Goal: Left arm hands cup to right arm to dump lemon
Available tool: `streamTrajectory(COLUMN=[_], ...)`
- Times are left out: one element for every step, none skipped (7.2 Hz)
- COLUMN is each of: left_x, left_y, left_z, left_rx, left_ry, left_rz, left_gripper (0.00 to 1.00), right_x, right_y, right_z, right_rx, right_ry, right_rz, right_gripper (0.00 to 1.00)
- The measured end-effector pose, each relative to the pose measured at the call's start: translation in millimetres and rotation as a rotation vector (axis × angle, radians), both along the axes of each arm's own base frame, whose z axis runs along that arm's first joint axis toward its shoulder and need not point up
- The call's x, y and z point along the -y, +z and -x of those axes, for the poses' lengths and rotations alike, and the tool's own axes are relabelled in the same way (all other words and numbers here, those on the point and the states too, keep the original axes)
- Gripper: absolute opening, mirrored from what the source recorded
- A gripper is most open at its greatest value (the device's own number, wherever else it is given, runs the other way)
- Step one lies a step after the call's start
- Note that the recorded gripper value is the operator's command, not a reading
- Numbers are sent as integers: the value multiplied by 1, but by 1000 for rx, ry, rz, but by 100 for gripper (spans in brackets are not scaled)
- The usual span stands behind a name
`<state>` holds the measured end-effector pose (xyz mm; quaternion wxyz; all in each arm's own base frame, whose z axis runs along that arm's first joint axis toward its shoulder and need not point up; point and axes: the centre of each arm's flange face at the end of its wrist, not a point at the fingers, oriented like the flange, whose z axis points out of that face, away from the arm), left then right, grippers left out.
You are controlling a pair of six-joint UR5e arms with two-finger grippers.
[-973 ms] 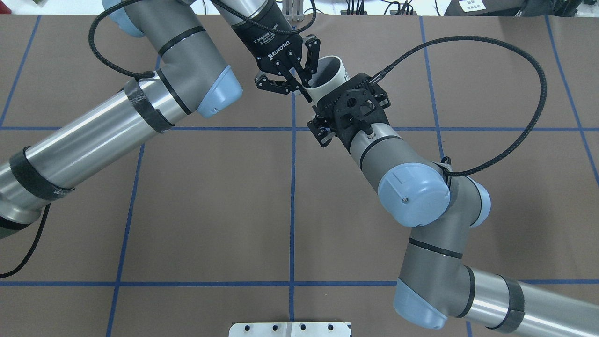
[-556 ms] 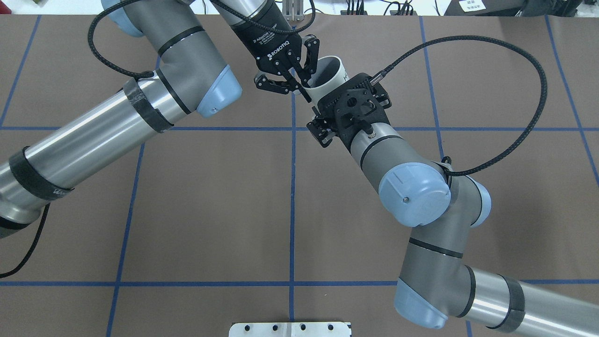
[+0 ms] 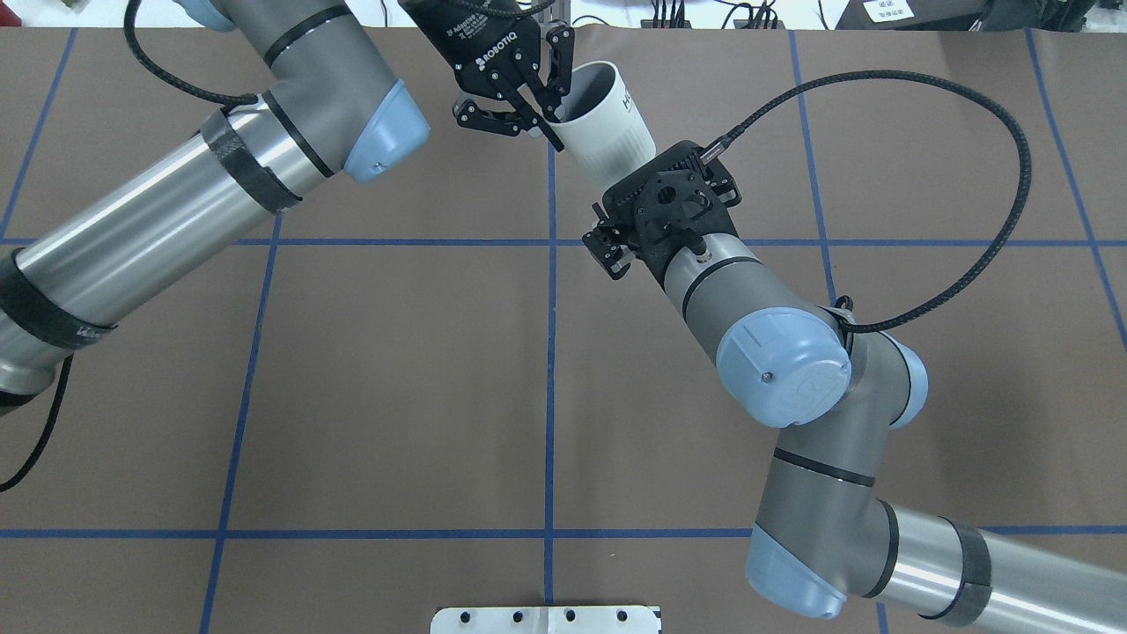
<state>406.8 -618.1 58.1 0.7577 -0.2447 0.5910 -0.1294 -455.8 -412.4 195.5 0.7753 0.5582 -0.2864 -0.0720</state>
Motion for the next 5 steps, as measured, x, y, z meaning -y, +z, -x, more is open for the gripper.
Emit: streamTrajectory(left_x=[14, 26, 38, 51, 62], left_y=[5, 8, 10, 17, 28], left_z=[15, 32, 51, 72, 91], left_rx=[6, 9, 11, 18, 26], left_ry=[-27, -53, -82, -115, -145], left_rz=[5, 7, 11, 19, 19], left_gripper=[0, 0, 0, 0, 0], right_x=[0, 0, 1, 6, 16], right_y=[0, 3, 9, 17, 23], right_z=[-1, -1, -2, -5, -11], right_rx=[1, 0, -12, -37, -62], right_ry=[-1, -2, 0, 6, 5], right_rz=[1, 5, 14, 28, 51], right_gripper=[100, 100, 100, 100, 100])
